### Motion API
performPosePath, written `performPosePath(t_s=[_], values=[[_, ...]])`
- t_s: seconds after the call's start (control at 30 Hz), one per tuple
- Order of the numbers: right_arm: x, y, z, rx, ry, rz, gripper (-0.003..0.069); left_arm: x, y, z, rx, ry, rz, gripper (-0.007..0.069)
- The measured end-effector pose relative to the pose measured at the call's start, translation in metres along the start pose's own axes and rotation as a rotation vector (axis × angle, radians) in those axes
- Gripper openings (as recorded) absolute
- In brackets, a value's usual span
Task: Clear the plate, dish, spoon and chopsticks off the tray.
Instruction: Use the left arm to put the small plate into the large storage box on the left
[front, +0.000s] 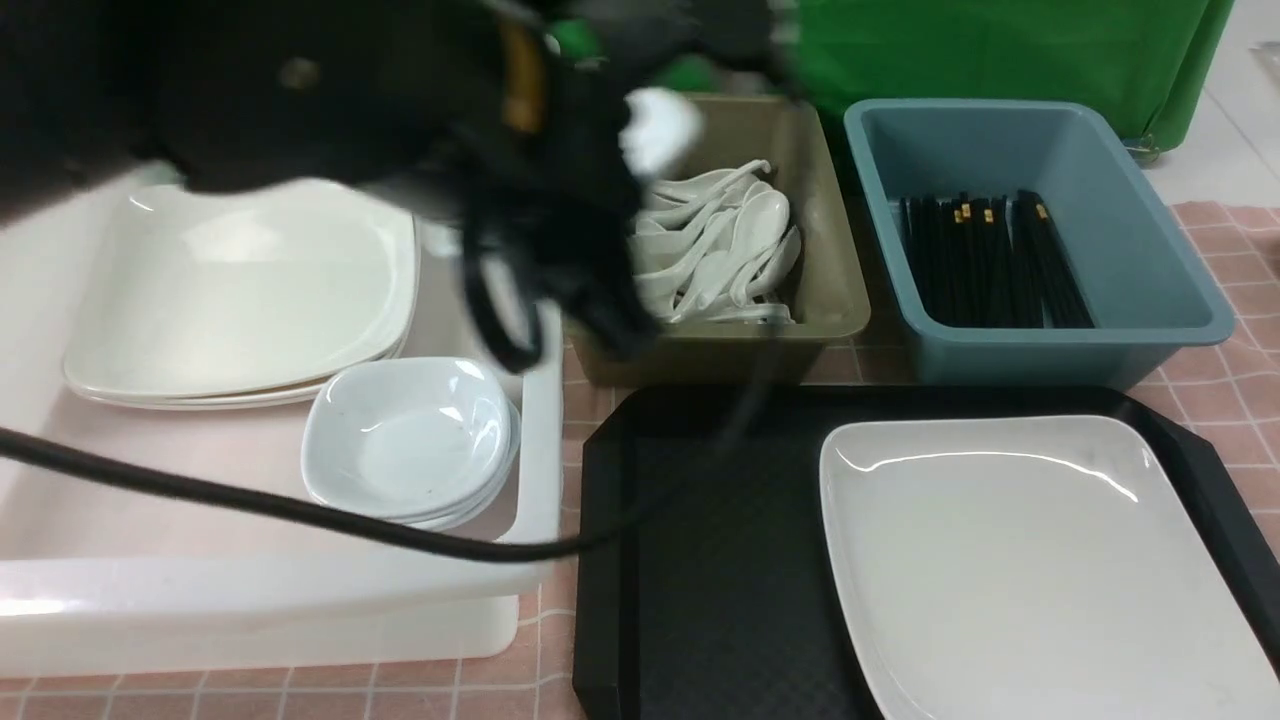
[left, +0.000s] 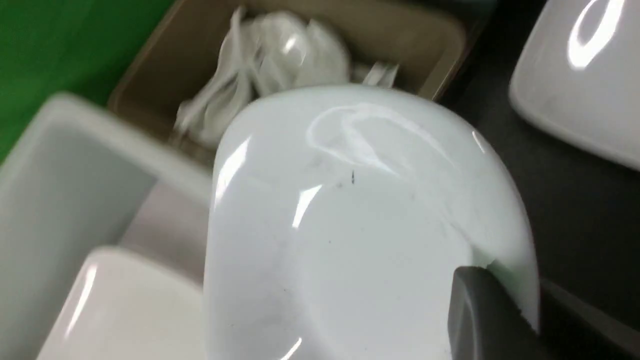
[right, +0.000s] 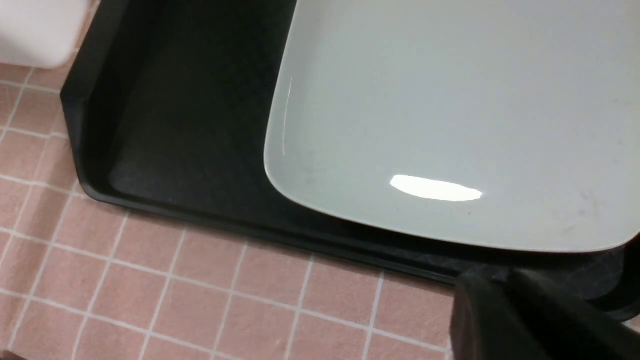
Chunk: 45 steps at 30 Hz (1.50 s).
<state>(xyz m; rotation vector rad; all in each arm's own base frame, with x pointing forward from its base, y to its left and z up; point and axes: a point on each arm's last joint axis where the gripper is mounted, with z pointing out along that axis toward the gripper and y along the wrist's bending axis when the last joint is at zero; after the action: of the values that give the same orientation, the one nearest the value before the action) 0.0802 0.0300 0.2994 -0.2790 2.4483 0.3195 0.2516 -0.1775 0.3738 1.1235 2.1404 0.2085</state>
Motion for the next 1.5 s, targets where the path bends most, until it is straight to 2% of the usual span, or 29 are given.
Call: performPosePath(t_s=[0.1,0.17,0.47,0.6,0.83,1.03,1.27,1.4,1.5], values=[[0.000,0.000,0.000,0.000,-0.001,0.000,0.0129,0.029,0.012,0.021,0.004,0.157,-0.002,0.0008],[0.000,0.000,0.000,0.001,-0.004,0.000,0.0131,0.041,0.013,0.030,0.021,0.191,0.014,0.0008],[-0.001,0.000,0.000,0.001,-0.007,0.000,0.0135,0.077,-0.015,0.082,0.106,0.173,0.299,0.0008],[-0.001,0.000,0.000,0.001,-0.007,0.000,0.0135,0.082,-0.019,0.095,0.106,0.189,0.327,0.0008],[-0.001,0.000,0.000,0.001,-0.007,0.000,0.0136,0.082,-0.018,0.100,0.096,0.200,0.289,0.0020],[-0.001,0.000,0.000,0.001,-0.007,0.000,0.0141,0.082,-0.018,0.101,0.095,0.203,0.275,0.0118],[-0.001,0.000,0.000,0.001,-0.007,0.000,0.0145,0.082,-0.018,0.101,0.092,0.213,0.273,0.0352],[-0.001,0.000,0.000,0.001,-0.007,0.000,0.0146,0.085,-0.017,0.099,0.097,0.250,0.266,0.0420],[-0.001,0.000,0.000,0.001,-0.007,0.000,0.0146,0.089,-0.017,0.095,0.099,0.284,0.241,0.0428]])
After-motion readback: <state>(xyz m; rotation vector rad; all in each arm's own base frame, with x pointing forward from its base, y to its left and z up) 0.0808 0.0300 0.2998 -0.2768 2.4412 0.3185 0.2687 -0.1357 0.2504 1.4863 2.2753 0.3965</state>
